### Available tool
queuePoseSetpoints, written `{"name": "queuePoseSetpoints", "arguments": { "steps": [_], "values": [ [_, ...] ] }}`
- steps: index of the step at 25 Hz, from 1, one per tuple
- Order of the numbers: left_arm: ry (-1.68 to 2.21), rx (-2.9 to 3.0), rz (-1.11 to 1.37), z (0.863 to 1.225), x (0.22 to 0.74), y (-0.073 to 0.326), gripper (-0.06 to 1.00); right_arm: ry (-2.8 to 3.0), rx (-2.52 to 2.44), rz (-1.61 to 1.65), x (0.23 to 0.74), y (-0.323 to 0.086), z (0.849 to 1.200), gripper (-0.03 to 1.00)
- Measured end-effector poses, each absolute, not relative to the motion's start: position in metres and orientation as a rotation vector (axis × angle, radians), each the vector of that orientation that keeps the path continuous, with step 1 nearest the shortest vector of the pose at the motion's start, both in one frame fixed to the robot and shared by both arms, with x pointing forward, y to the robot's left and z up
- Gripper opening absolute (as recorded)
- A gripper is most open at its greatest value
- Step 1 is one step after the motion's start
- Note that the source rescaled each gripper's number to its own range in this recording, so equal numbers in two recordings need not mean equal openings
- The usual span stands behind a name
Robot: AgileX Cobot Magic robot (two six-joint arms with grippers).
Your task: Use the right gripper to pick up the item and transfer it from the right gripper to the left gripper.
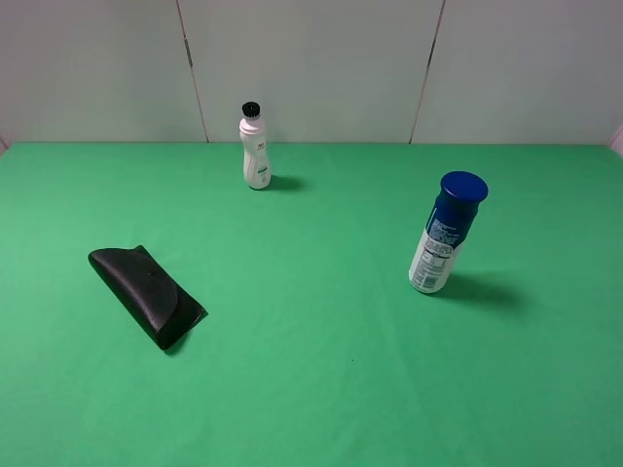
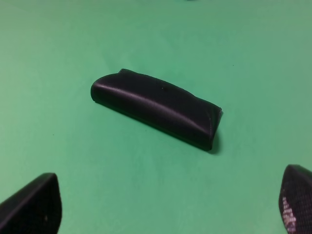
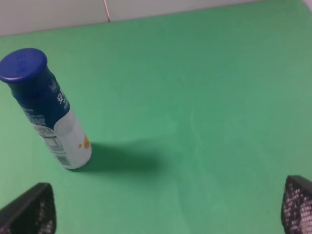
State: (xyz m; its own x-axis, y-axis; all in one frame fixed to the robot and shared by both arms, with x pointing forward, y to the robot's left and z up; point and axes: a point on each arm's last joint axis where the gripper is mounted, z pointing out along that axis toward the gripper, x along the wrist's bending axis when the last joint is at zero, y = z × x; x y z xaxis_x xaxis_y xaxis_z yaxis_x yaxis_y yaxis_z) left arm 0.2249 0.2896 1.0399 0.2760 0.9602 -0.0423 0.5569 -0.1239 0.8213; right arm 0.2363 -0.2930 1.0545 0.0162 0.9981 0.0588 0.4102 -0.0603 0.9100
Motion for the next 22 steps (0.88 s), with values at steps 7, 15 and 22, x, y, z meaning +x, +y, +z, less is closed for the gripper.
{"name": "queuePoseSetpoints", "arguments": {
  "steps": [7,15,22],
  "values": [
    [1.379,1.79,0.674,1.0399,0.2249,0.2896,1.0,1.482,1.565,1.021,0.2363,-0.293,1.0545,1.0],
    [1.379,1.79,0.674,1.0399,0.2249,0.2896,1.0,1.482,1.565,1.021,0.2363,-0.293,1.0545,1.0],
    [1.379,1.79,0.674,1.0399,0.2249,0.2896,1.0,1.483,1.566,1.02,0.2362,-0.293,1.0543,1.0]
  ]
}}
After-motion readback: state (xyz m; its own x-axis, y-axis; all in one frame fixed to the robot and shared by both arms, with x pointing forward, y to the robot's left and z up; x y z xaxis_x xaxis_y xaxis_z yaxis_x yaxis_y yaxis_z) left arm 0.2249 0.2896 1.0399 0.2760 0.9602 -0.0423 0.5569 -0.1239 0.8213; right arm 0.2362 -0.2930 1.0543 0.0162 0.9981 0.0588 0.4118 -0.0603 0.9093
